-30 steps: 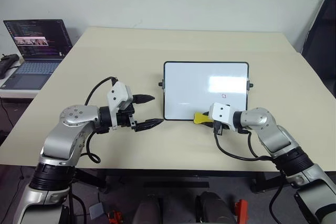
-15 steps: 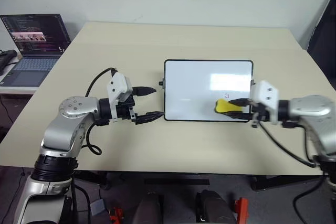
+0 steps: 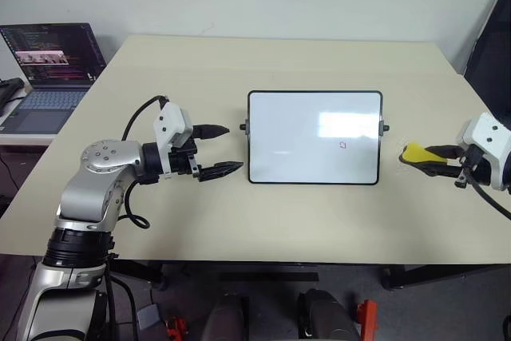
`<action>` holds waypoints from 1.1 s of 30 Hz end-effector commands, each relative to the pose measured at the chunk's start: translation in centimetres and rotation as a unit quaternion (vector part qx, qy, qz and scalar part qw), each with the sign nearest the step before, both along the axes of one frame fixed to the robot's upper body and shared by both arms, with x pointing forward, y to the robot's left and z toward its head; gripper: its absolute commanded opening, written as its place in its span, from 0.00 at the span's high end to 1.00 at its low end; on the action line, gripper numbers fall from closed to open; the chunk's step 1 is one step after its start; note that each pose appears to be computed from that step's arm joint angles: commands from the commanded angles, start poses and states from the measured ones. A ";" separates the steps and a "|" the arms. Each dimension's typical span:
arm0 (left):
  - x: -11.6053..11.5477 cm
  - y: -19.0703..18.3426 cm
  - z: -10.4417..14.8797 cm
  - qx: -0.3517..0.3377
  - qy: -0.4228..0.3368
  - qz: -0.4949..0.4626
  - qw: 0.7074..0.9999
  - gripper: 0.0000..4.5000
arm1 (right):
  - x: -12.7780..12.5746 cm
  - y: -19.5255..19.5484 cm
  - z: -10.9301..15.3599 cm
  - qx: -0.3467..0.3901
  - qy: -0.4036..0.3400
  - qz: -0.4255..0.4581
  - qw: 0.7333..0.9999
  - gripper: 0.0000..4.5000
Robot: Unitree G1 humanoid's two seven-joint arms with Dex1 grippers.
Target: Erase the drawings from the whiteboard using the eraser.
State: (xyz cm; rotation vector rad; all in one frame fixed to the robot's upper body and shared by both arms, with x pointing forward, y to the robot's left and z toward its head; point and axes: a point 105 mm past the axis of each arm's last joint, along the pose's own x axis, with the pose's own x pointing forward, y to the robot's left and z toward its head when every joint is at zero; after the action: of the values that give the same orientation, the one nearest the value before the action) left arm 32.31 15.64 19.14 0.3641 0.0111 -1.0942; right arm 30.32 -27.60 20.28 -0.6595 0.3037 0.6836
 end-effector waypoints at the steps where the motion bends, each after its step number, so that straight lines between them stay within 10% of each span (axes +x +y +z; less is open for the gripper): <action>1: -0.2 0.2 2.1 0.000 -0.039 0.002 0.999 0.00 | 0.1 -0.1 1.9 -0.004 -0.034 0.005 0.999 0.77; 21: 0.0 -0.6 2.2 -0.006 -0.039 -0.007 0.999 0.00 | 4.0 5.8 3.9 0.081 -0.138 0.041 0.986 0.78; 33: -0.1 -1.2 1.9 -0.010 -0.035 -0.019 0.999 0.00 | 8.1 7.4 -1.8 0.054 -0.126 -0.002 0.991 0.78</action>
State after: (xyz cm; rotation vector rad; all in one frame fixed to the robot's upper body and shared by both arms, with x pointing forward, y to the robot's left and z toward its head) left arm 32.51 14.91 19.83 0.3554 -0.0188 -1.0979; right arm 38.12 -20.39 17.77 -0.6025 0.0633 0.6088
